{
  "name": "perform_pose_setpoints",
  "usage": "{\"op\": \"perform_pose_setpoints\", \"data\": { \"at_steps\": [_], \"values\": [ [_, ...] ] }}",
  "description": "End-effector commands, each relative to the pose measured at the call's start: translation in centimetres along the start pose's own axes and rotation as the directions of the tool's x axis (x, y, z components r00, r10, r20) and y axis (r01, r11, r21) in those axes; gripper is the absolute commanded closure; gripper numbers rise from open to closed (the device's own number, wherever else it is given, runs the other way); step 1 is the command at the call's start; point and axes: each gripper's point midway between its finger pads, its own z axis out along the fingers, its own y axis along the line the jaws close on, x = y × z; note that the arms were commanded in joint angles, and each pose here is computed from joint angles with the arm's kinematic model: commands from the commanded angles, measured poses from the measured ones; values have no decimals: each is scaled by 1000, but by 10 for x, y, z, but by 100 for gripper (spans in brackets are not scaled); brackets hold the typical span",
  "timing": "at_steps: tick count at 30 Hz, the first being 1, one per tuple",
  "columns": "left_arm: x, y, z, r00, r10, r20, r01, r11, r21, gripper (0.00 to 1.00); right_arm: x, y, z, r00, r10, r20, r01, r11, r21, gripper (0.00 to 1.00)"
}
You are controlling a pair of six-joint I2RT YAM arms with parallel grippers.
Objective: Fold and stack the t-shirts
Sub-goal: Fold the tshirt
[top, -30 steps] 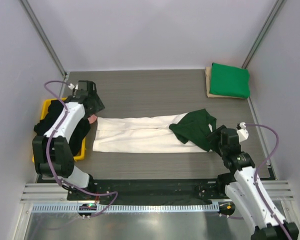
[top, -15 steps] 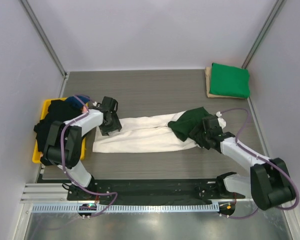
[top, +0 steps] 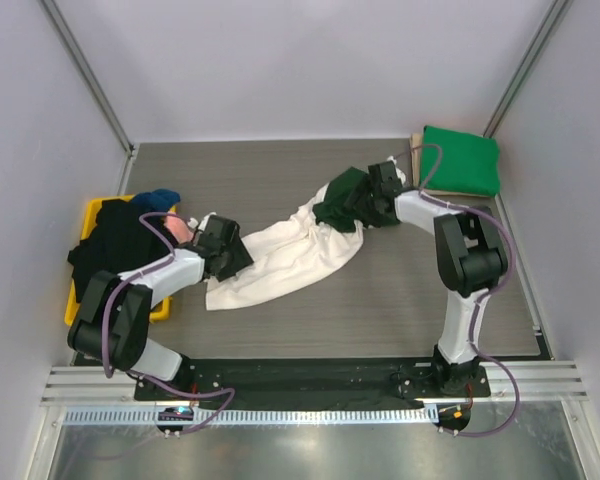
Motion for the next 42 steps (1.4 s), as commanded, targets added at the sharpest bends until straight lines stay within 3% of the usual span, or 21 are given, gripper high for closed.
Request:
{"op": "perform_pose_setpoints", "data": {
  "at_steps": [1, 7, 14, 21, 27, 33, 37, 42],
  "values": [
    [103, 40, -6, 947, -52, -317, 25, 996, -89, 41, 42, -22, 41, 980, -64, -190, 80, 994, 77, 29],
    [141, 25, -26, 931, -59, -361, 55, 998, -23, 42, 15, 35, 84, 968, -158, -193, 160, 987, -5, 31],
    [180, -15, -53, 922, -46, -384, 80, 994, 74, 41, -5, 114, 123, 963, -233, -137, 203, 957, -206, 30],
    [224, -53, -82, 891, 52, -451, 24, 987, 160, 40, -8, 135, 152, 968, -230, -101, 195, 943, -271, 28],
    [223, -88, -116, 892, 113, -438, 5, 966, 258, 41, -15, 148, 153, 965, -258, -47, 228, 916, -331, 28],
    [182, -122, -166, 930, 252, -266, -160, 933, 323, 40, -49, 167, 122, 946, -320, 44, 311, 868, -387, 23],
    [146, -107, -185, 952, 276, -130, -232, 932, 279, 39, -86, 188, 75, 935, -329, 135, 355, 838, -414, 20],
    [104, -92, -203, 967, 250, 40, -251, 928, 275, 35, -108, 202, 19, 911, -357, 207, 412, 815, -407, 7]
  ]
}}
